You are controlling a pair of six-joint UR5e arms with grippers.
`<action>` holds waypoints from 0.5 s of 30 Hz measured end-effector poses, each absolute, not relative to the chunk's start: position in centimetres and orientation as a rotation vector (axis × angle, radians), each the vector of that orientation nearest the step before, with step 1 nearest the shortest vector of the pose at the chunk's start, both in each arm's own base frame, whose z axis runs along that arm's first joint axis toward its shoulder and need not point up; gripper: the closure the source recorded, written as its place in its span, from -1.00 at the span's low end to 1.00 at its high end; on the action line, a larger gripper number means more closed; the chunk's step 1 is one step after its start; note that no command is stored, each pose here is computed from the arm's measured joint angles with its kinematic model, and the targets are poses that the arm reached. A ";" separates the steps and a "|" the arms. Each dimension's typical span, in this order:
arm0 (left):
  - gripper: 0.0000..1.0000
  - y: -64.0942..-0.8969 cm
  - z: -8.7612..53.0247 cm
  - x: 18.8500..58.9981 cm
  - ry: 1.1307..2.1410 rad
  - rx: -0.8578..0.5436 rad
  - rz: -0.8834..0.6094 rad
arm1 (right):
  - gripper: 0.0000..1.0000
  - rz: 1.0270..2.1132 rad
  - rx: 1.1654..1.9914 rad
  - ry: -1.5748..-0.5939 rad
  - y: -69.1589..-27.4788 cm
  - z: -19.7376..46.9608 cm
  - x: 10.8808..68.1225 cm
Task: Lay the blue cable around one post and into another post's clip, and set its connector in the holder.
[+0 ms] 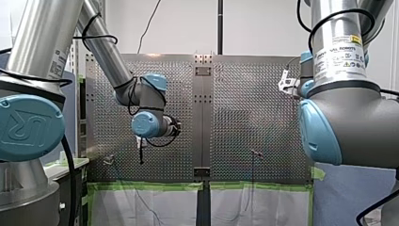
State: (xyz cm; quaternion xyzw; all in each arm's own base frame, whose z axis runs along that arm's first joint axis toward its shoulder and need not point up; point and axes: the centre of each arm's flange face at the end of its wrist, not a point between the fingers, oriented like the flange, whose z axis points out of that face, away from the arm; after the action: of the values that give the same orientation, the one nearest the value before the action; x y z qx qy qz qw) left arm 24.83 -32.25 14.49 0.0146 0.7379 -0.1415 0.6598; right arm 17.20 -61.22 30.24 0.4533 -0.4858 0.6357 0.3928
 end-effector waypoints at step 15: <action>-1.00 -31.9 14.4 25.1 1.678 0.029 -0.306 | 0.06 1.585 1.172 -1.235 -61.7 29.7 15.2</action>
State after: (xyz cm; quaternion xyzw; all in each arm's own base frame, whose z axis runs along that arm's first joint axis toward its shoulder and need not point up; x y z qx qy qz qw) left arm 25.11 -31.90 14.41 0.0126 0.7409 -0.1351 0.6577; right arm 15.19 -61.70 29.71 0.4627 -0.4873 0.6254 0.3966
